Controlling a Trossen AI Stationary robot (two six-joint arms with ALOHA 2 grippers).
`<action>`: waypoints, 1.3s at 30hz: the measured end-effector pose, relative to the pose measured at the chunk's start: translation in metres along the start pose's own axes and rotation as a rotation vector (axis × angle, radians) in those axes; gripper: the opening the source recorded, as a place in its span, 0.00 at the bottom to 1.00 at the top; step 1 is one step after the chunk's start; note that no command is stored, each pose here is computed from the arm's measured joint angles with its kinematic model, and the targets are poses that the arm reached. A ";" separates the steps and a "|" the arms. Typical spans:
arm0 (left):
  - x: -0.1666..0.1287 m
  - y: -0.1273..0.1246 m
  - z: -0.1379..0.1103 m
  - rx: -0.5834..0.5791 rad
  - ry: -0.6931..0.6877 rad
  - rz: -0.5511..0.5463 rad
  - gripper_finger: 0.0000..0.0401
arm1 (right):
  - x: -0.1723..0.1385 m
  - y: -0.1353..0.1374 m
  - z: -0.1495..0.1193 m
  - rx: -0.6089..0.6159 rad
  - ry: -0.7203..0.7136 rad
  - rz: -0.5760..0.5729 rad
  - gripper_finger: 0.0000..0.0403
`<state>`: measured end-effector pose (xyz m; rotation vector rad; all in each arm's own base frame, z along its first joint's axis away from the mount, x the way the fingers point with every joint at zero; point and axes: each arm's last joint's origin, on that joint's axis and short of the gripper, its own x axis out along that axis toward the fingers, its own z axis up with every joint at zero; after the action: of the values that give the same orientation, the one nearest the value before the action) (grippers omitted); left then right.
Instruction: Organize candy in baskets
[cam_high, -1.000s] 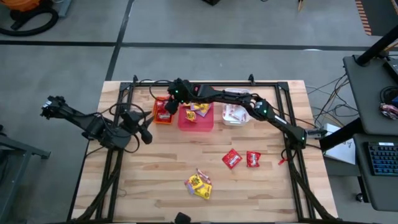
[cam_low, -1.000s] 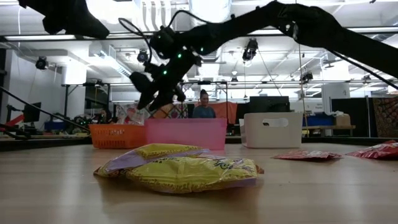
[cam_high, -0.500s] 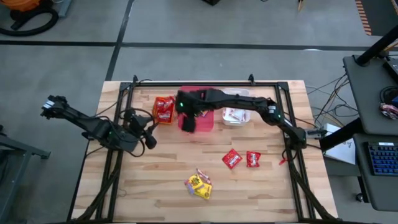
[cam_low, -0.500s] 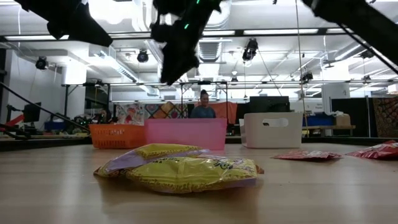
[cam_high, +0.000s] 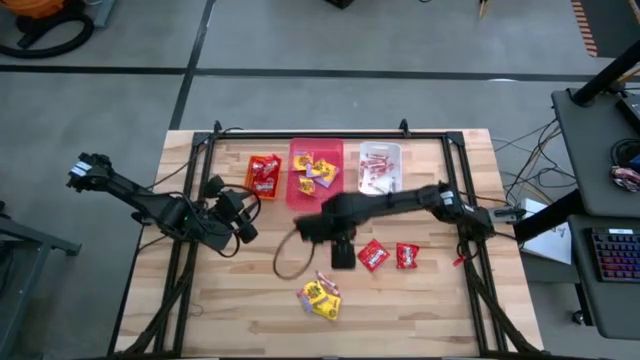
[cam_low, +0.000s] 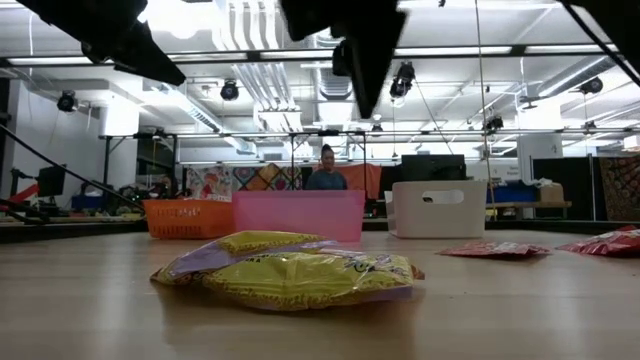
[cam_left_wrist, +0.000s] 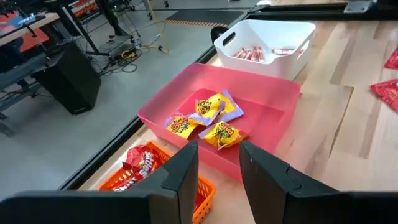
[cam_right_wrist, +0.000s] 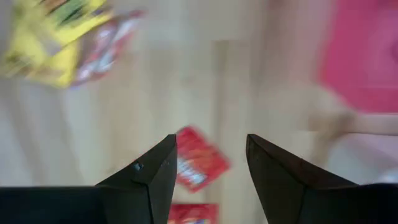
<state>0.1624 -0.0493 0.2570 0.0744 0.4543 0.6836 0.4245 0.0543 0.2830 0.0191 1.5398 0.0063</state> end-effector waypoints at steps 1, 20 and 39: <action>0.000 0.000 0.000 0.006 0.001 0.001 0.25 | 0.003 0.010 -0.002 -0.022 0.016 0.022 0.45; -0.001 -0.005 -0.002 0.039 0.076 -0.143 0.25 | 0.083 0.077 0.006 0.347 -0.192 0.077 0.45; -0.005 -0.008 -0.004 0.025 0.078 -0.174 0.25 | 0.129 0.077 0.005 0.390 -0.225 0.110 0.45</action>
<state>0.1623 -0.0592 0.2535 0.0317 0.5375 0.5114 0.4346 0.1334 0.1555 0.4018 1.2938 -0.2023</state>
